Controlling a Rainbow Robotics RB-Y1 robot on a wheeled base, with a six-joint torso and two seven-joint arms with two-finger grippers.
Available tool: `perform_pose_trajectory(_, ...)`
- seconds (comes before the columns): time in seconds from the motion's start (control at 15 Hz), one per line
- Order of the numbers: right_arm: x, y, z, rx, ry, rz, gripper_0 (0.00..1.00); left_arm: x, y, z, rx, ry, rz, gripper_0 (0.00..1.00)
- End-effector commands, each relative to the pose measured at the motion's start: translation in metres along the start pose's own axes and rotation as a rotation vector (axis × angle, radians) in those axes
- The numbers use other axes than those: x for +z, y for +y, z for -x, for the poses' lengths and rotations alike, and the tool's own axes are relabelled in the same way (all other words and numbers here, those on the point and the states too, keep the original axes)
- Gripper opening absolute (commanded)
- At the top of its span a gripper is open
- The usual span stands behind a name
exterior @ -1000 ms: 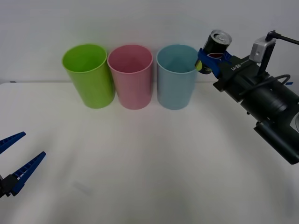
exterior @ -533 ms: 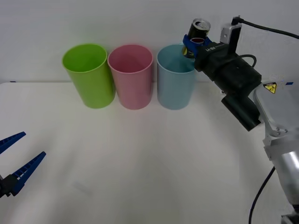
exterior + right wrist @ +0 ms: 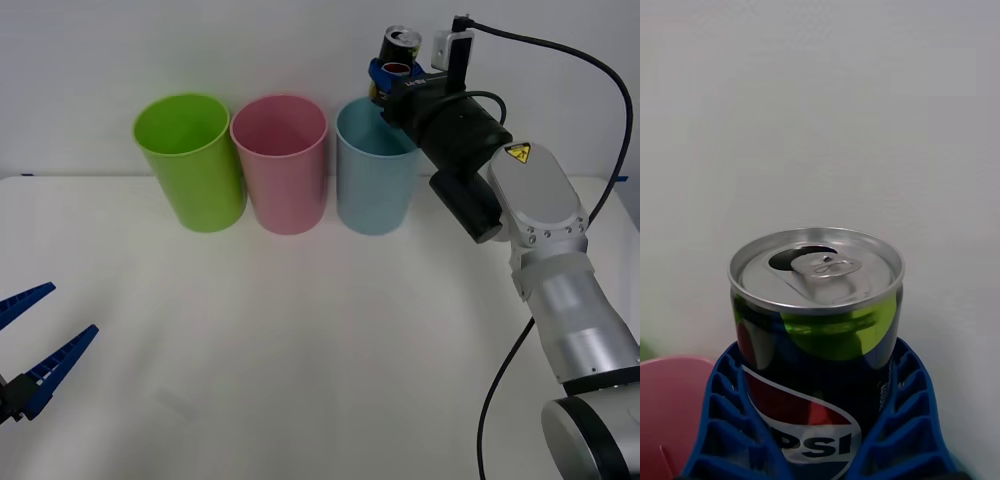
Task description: Grasp the object on the table and drop it into the matching bin: aluminum can to the light blue bin, PET bottle to the pink bin.
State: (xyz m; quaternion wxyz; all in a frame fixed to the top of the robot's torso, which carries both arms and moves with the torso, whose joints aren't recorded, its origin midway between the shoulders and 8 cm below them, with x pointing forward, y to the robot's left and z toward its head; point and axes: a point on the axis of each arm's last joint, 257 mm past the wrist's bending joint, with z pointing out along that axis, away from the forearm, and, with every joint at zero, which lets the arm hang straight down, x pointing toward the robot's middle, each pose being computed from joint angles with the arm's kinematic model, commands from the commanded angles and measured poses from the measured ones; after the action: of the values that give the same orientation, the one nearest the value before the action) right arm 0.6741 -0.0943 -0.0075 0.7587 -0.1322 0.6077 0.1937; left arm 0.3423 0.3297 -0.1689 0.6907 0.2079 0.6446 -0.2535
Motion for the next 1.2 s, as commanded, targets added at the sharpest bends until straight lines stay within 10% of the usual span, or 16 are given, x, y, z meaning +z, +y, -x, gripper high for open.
perform_pose_trajectory(0.07,0.0,0.002,-0.002,-0.002,0.003,0.003,0.0,0.0,0.0,0.0,0.0,0.0,0.0,1.0)
perform_pose_trajectory(0.2,0.001,0.004,-0.002,-0.003,0.004,0.008,0.0,0.0,0.0,0.0,0.0,0.0,0.0,1.0)
perform_pose_trajectory(0.27,0.001,0.003,-0.002,-0.006,0.005,0.006,0.18,0.0,0.0,0.0,0.0,0.0,0.0,1.0)
perform_pose_trajectory(0.33,0.001,0.003,-0.001,-0.008,0.003,0.006,0.76,0.0,0.0,0.0,0.0,0.0,0.0,1.0)
perform_pose_trajectory(0.4,0.001,0.004,-0.002,-0.013,0.004,0.008,1.0,0.0,0.0,0.0,0.0,0.0,0.0,1.0)
perform_pose_trajectory(1.2,-0.043,0.014,-0.003,-0.047,-0.008,0.072,1.0,0.0,0.0,0.0,0.0,0.0,0.0,1.0)
